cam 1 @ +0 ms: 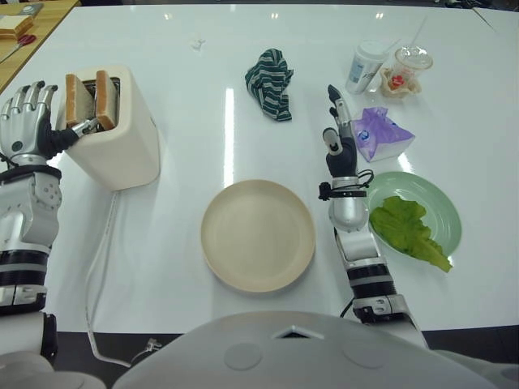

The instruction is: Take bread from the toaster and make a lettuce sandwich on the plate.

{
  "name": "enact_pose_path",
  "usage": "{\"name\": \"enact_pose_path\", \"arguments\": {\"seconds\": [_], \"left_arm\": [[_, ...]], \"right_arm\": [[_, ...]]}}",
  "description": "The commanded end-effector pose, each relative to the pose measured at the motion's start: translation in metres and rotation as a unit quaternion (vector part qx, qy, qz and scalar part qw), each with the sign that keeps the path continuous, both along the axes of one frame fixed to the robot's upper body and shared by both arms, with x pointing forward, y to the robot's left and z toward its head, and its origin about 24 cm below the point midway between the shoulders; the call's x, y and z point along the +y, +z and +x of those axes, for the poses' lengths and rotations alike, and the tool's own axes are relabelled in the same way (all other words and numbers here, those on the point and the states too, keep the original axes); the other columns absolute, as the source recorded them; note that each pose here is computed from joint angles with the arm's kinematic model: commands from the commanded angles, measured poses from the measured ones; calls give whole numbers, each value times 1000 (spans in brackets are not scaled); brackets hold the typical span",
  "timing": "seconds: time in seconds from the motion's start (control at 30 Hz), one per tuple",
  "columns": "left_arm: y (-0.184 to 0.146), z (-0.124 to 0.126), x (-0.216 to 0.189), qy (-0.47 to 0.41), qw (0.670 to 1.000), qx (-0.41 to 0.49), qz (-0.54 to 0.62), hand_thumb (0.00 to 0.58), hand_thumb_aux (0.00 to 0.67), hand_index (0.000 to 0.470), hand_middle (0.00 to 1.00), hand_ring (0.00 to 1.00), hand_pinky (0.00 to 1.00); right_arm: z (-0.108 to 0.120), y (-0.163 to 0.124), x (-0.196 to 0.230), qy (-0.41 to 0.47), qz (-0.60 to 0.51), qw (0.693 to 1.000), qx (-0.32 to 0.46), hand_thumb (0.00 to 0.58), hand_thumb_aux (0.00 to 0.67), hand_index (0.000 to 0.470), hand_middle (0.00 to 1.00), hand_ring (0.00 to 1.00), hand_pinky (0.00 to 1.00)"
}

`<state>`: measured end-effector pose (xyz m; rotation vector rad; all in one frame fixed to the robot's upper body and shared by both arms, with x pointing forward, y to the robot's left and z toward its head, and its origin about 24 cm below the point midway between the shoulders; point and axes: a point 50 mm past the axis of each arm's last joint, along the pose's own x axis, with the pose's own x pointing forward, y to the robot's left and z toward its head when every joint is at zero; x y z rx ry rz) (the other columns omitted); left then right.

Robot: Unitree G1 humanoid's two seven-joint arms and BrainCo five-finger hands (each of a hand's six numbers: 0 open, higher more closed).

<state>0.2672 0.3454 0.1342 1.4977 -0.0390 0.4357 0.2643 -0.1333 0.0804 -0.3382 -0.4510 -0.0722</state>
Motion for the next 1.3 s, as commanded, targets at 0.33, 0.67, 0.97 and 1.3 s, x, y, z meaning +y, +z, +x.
{"name": "enact_pose_path", "arguments": {"seconds": [0.33,0.67,0.97,1.3], "left_arm": [[-11,4,-22,-70,994,8,-79,580,670,470,0,0,0],[28,-5,-24,-85,988,-104,-70,580,670,470,0,0,0],[52,-14,-26,-86,980,-169,-62,580,670,470,0,0,0],[61,-20,-28,-108,963,-206,-133,580,670,470,0,0,0]], "right_arm": [[-1,-3,0,-4,-4,1000,7,0,0,0,0,0,0],[0,-5,1,-4,-5,1000,7,0,0,0,0,0,0],[-1,-5,0,-4,-5,1000,6,0,0,0,0,0,0],[0,-6,1,-2,-7,1000,7,0,0,0,0,0,0]]}}
